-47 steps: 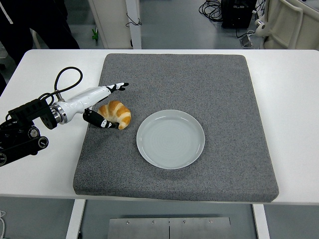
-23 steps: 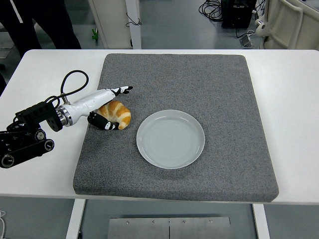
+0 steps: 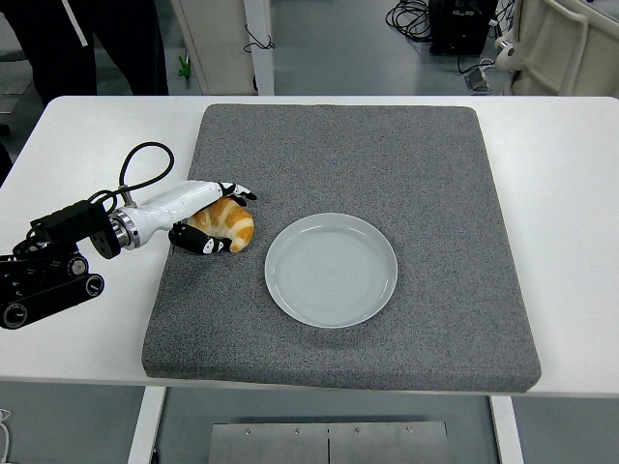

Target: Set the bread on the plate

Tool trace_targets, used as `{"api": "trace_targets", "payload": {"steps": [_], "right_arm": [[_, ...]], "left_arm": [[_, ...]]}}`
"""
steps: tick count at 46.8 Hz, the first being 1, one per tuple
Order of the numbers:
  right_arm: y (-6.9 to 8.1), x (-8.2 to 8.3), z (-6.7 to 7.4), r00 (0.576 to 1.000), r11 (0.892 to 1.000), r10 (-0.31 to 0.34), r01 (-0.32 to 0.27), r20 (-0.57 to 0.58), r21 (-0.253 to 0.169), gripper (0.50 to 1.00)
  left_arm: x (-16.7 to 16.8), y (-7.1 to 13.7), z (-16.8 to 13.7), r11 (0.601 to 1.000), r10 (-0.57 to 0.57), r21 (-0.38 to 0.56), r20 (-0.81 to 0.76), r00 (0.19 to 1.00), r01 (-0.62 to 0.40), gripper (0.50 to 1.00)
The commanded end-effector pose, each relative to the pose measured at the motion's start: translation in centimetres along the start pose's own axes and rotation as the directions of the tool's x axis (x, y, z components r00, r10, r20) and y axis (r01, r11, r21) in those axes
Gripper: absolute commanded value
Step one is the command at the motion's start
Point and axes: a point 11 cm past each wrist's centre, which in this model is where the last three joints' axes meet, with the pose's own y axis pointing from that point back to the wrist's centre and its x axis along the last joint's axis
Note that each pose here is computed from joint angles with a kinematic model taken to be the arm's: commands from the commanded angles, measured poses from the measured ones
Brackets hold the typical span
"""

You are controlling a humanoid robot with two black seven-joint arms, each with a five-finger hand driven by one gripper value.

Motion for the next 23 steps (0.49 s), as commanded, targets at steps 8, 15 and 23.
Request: {"api": "trace_targets", "payload": {"steps": [8, 15, 23], "right_arm": [[0.0, 0.0, 0.0, 1.0, 1.0, 0.0, 0.0, 0.0, 0.0, 1.0], [0.0, 0.0, 0.0, 1.0, 1.0, 0.0, 0.0, 0.0, 0.0, 1.0], [0.0, 0.0, 0.0, 1.0, 1.0, 0.001, -0.001, -0.001, 0.0, 1.0]], "left_arm": [[0.2, 0.0, 0.0, 1.0, 0.003, 0.003, 0.001, 1.0, -0.003, 0.666], [0.3, 0.0, -0.1, 1.0, 0.006, 0.004, 0.002, 1.0, -0.006, 0.598], [2.0, -0.4, 0.3, 0.999, 0.033, -0.001, -0.003, 0.999, -0.033, 0.58]]}}
